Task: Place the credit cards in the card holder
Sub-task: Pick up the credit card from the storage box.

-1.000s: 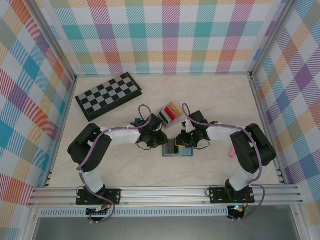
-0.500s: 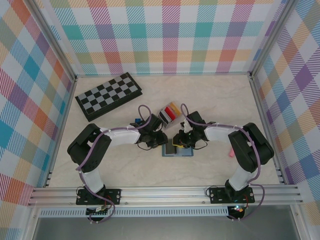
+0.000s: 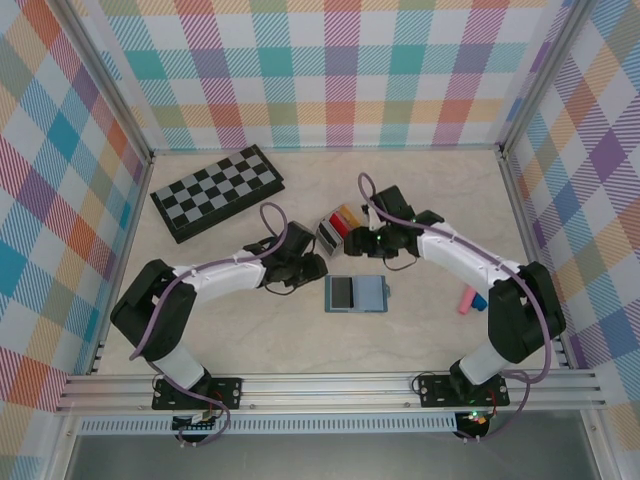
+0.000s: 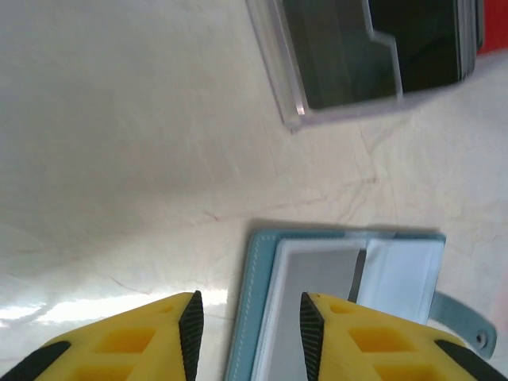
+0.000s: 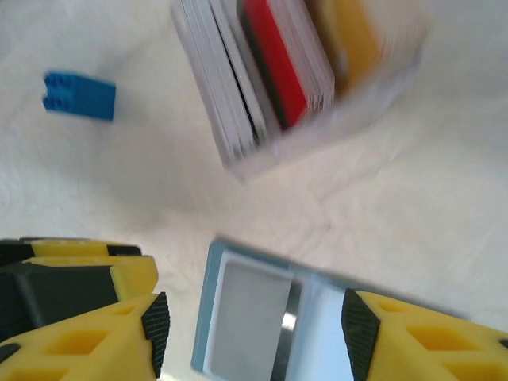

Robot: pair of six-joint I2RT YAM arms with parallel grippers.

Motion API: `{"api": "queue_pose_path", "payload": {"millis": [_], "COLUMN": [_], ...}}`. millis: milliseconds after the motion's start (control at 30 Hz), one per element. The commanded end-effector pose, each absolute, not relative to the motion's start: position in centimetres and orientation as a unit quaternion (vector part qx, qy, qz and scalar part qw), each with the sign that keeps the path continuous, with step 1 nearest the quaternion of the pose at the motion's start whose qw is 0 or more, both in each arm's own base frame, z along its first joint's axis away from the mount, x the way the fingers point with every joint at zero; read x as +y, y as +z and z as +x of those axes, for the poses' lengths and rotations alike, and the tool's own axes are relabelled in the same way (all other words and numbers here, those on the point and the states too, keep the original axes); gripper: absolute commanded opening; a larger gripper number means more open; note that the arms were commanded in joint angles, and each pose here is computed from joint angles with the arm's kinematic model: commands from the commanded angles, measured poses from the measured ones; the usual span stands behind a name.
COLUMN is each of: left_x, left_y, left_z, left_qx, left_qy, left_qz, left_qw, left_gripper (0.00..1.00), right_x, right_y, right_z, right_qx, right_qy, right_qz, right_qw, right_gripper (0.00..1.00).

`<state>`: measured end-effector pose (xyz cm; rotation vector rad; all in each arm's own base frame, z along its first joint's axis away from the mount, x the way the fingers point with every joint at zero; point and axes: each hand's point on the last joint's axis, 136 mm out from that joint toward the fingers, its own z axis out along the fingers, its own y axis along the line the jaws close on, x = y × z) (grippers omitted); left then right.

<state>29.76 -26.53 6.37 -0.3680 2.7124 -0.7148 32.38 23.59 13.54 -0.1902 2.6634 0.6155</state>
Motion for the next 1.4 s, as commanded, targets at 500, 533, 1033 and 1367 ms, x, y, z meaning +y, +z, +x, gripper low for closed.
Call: {"api": "queue_pose_path", "payload": {"millis": [500, 533, 1033, 1367], "left_x": [-26.8, -26.9, -27.7, -27.9], "left_y": [7.5, 7.4, 4.7, 5.4], "left_z": [38.5, 38.8, 40.3, 40.1], "left_qx": [0.917, 0.917, 0.918, 0.907], "left_qy": [-0.309, -0.31, -0.305, -0.331], "left_qz": [-0.205, -0.208, -0.225, -0.225], "left_qw": [0.144, 0.143, 0.119, 0.129], "left_gripper": [0.5, 0.5, 0.45, 0.5], "right_x": [23.3, 23.0, 23.2, 22.6], "right_y": [13.4, 13.2, 11.4, 11.2], "right_z": [40.0, 40.4, 41.9, 42.6], "right_qx": [0.964, 0.964, 0.968, 0.965], "right_qy": [0.063, 0.05, 0.057, 0.032], "right_qz": [-0.16, -0.158, -0.165, -0.185], "right_qw": [0.205, 0.206, 0.179, 0.185], "right_gripper": [0.53, 0.54, 0.56, 0.58]}}
